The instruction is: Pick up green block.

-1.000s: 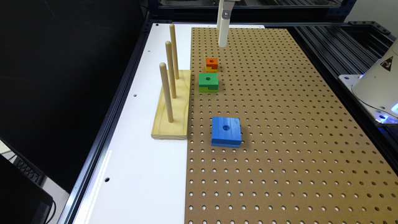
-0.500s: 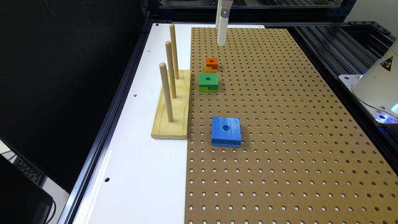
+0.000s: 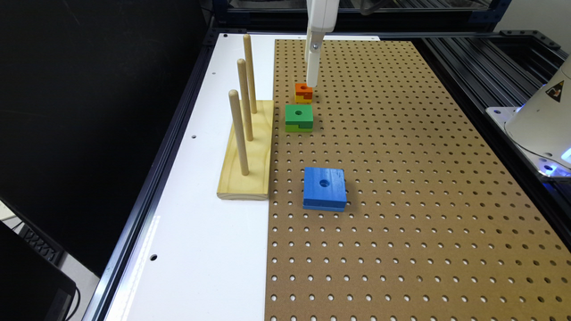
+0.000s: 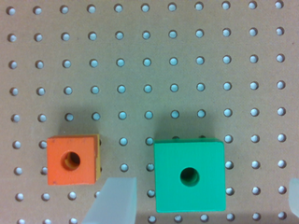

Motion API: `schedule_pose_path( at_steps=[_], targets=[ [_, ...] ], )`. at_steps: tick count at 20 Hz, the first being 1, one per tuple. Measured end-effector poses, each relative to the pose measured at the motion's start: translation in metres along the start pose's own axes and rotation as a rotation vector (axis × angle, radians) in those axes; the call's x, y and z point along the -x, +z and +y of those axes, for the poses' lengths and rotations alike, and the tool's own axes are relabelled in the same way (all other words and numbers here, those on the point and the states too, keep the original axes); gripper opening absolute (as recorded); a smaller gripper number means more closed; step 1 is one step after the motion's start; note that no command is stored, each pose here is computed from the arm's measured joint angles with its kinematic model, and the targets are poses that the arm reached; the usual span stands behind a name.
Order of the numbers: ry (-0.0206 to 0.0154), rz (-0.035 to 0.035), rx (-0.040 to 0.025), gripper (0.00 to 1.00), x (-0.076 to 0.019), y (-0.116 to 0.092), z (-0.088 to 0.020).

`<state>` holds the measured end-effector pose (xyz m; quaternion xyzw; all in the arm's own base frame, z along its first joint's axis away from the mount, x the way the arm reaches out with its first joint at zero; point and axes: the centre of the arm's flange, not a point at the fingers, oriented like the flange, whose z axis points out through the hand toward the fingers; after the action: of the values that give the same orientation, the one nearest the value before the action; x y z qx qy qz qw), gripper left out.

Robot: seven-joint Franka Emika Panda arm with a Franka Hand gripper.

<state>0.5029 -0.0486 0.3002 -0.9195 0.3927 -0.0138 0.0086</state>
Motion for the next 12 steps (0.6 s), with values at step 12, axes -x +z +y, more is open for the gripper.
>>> schedule_pose_path(
  at_steps=[12],
  targets=[
    [0.0015, -0.009, 0.0049, 1.0, -0.0027, 0.038, -0.001]
  ],
)
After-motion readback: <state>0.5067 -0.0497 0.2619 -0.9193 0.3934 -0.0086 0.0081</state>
